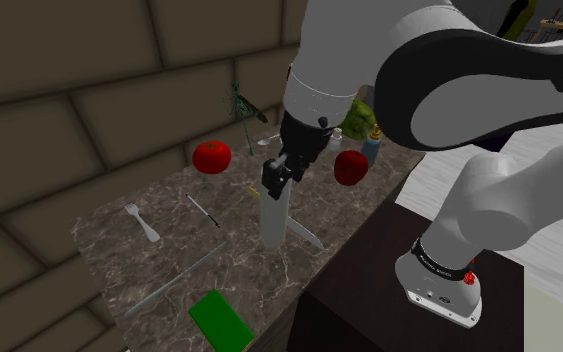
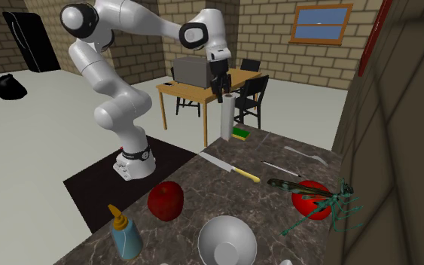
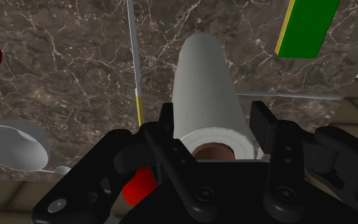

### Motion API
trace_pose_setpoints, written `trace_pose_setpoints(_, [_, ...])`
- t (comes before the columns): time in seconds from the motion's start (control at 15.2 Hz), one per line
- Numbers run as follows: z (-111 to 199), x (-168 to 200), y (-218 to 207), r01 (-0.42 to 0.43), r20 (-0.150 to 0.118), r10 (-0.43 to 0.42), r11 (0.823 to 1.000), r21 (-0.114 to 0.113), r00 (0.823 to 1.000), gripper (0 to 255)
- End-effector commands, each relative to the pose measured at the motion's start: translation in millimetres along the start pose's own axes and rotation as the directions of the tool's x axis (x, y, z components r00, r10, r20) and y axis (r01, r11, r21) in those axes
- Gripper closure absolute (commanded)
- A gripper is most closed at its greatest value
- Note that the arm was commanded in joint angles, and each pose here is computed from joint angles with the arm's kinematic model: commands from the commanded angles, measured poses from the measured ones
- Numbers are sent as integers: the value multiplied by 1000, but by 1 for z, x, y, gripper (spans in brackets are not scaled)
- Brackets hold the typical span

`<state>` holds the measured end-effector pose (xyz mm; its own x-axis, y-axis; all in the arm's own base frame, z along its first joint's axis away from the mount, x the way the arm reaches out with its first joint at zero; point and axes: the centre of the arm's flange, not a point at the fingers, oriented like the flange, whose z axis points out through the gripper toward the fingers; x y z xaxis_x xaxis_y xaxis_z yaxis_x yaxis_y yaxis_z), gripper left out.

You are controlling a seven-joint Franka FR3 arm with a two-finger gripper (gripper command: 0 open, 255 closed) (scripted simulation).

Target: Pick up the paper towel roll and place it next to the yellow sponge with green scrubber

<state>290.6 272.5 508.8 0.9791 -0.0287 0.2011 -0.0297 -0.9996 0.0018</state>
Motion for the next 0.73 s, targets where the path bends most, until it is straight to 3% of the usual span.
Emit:
trace_pose_setpoints(0.0, [10,-3,-1,0,0,0,1000,0,1000,255])
trace_pose_setpoints(0.66, [62,-13,-1,0,0,0,1000,0,1000,255])
